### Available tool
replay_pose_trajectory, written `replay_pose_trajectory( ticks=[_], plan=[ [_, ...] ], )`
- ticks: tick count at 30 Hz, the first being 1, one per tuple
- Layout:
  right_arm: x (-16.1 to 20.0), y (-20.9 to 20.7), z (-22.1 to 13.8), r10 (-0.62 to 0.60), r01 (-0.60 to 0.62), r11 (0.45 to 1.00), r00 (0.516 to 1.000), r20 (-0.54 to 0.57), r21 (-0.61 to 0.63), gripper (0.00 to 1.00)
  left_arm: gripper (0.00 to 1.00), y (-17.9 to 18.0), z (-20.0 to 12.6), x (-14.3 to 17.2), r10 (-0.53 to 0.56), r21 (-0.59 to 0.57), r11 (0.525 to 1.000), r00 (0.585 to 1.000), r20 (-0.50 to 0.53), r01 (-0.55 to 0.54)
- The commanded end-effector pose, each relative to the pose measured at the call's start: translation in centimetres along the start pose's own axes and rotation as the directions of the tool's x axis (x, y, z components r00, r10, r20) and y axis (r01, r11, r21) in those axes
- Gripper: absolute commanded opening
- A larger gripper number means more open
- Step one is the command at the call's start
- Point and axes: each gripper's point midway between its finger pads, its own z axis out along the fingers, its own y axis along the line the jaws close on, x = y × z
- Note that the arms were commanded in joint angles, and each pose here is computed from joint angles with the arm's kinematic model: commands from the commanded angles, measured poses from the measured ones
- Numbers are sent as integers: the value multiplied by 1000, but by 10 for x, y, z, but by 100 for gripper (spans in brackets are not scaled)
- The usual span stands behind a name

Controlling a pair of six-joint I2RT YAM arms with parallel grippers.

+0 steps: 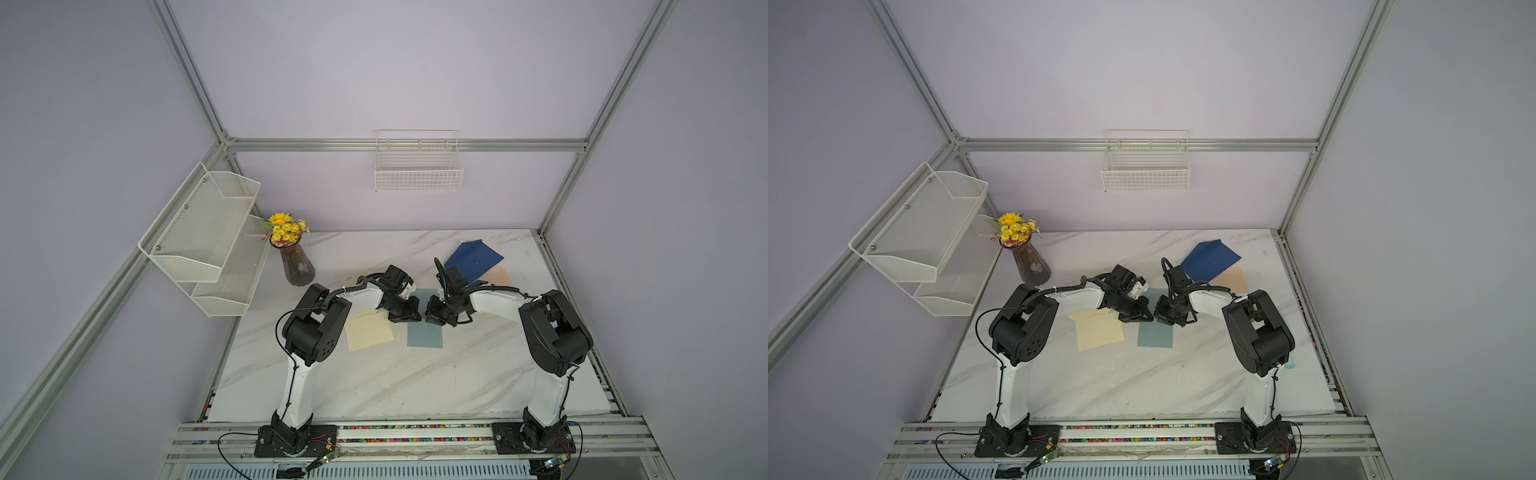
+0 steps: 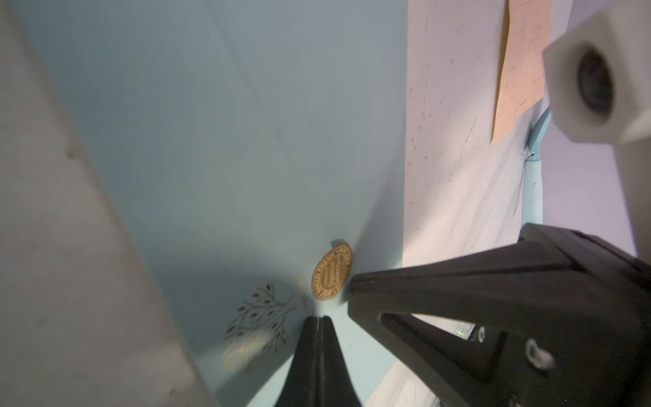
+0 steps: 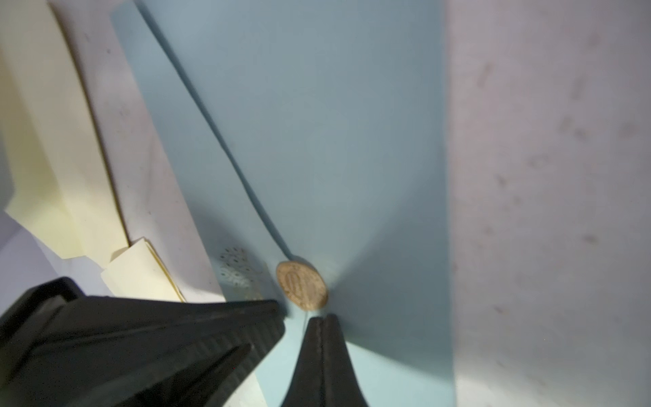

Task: Fold the letter paper in half and place it into the envelope
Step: Fold the envelope flap on the envelope.

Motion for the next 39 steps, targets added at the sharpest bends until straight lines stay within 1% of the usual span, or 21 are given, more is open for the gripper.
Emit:
replay_pose_trajectory(
  ticks=[1, 4, 9, 15, 20, 32, 36, 39],
  plan=[
    [14, -39, -14, 44, -43, 987, 999, -2, 153, 0, 0, 21, 9, 8, -17, -78, 997, 1000, -26, 15],
    [19, -45, -17, 50, -48, 986, 999, -3, 161, 0, 0, 21, 9, 8, -24, -82, 996, 999, -23, 22],
    [27, -51, -13, 57, -51, 986, 998, -35, 160, 0, 0, 20, 8, 4, -24, -86, 996, 1000, -11, 23],
    [31, -50, -4, 60, -50, 989, 996, -69, 138, 0, 0, 7, 9, -7, -11, -79, 997, 1000, 7, 12],
    [32, -50, 2, 66, -55, 990, 994, -82, 132, 0, 0, -5, 18, -13, 5, -75, 997, 1000, -2, -5],
    [27, -54, 2, 91, -81, 990, 992, -87, 114, 0, 0, -6, 44, -10, -11, -79, 997, 999, -39, 8],
    [25, -57, 1, 101, -91, 990, 991, -87, 110, 0, 0, 1, 43, -12, -24, -99, 995, 999, -35, 20],
    [23, -60, -2, 112, -103, 989, 990, -83, 109, 0, 0, 11, 36, -13, -37, -109, 993, 999, -30, 33]
  ],
)
